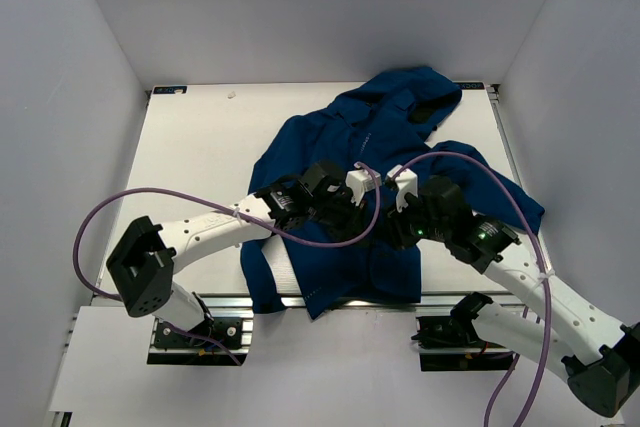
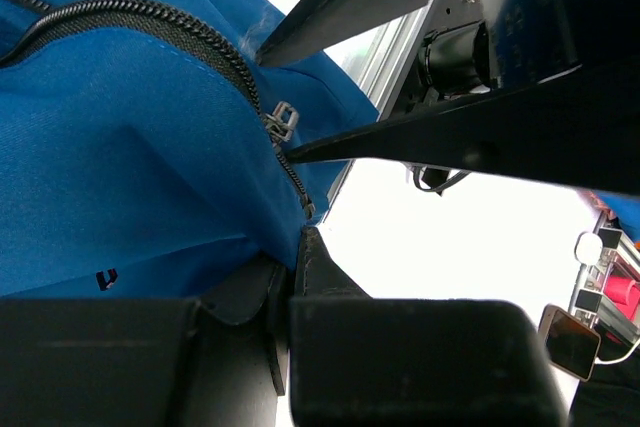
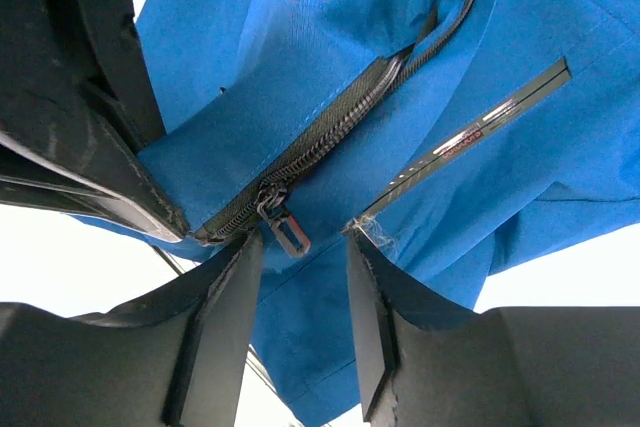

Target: Zip up the jacket

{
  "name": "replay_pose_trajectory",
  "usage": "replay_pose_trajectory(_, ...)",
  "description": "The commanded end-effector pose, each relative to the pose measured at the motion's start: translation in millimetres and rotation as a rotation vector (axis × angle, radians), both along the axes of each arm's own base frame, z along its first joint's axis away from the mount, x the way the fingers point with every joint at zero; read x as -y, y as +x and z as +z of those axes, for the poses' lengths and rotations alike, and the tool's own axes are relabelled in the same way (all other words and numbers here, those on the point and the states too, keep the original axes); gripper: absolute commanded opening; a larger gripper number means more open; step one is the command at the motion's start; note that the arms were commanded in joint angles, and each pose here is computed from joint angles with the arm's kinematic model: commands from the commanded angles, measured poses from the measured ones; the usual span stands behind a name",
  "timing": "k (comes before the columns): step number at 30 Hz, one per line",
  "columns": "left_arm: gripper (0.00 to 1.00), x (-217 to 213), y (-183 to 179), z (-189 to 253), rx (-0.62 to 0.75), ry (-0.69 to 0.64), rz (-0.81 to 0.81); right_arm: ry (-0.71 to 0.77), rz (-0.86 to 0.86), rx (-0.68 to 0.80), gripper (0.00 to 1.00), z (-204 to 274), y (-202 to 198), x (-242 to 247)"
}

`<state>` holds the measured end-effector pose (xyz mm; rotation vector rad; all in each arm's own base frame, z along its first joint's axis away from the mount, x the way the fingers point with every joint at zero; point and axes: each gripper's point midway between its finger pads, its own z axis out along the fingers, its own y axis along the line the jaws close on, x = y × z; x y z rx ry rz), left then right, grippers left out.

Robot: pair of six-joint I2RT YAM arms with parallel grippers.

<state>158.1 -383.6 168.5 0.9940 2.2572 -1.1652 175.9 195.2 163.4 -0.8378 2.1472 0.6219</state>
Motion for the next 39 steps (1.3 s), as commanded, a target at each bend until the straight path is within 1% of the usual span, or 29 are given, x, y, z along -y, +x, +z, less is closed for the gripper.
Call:
replay_pose_trajectory(1,0.0,3,-1,42,0.059,-0.102,-0.03,0.002,0.004,0.044,0.44,11,6,-6)
replay_pose_trajectory(3,0.0,3,-3,42,0.055,-0.103,-0.036,0.007,0.005,0.051,0.42,13,7,-8)
replay_pose_trajectory(4,0.0,4,-3,42,0.052,-0.105,-0.041,0.011,0.004,0.052,0.39,14,7,-9)
replay_pose_trajectory(7,0.0,3,-5,41,0.048,-0.106,-0.046,0.025,-0.007,0.062,0.37,16,9,-10)
replay_pose_trajectory(18,0.0,4,-9,40,0.029,-0.111,-0.068,0.086,0.0,0.105,0.36,23,15,-22)
replay_pose_trajectory(19,0.0,4,-10,39,0.026,-0.11,-0.068,0.089,0.007,0.107,0.28,22,14,-23)
replay_pose_trajectory(21,0.0,4,-9,41,0.029,-0.11,-0.066,0.093,0.019,0.11,0.2,23,14,-26)
replay_pose_trajectory(22,0.0,4,-9,41,0.028,-0.111,-0.067,0.086,0.019,0.11,0.12,22,14,-25)
replay_pose_trajectory(24,0.0,3,-9,41,0.033,-0.111,-0.062,0.083,0.016,0.115,0.08,22,14,-24)
replay_pose_trajectory(25,0.0,3,-8,42,0.034,-0.11,-0.06,0.089,0.012,0.122,0.01,24,15,-23)
replay_pose_trajectory(31,0.0,1,-7,41,0.026,-0.093,-0.047,0.079,-0.007,0.142,0.0,25,18,-20)
replay_pose_trajectory(34,0.0,-1,-9,39,0.006,-0.081,-0.038,0.064,-0.092,0.179,0.0,27,32,-12)
replay_pose_trajectory(35,0.0,-2,-10,38,-0.004,-0.077,-0.038,0.047,-0.158,0.203,0.0,28,41,-5)
replay_pose_trajectory(39,0.0,-8,-16,26,-0.073,-0.033,-0.012,0.061,-0.277,0.265,0.0,46,66,-1)
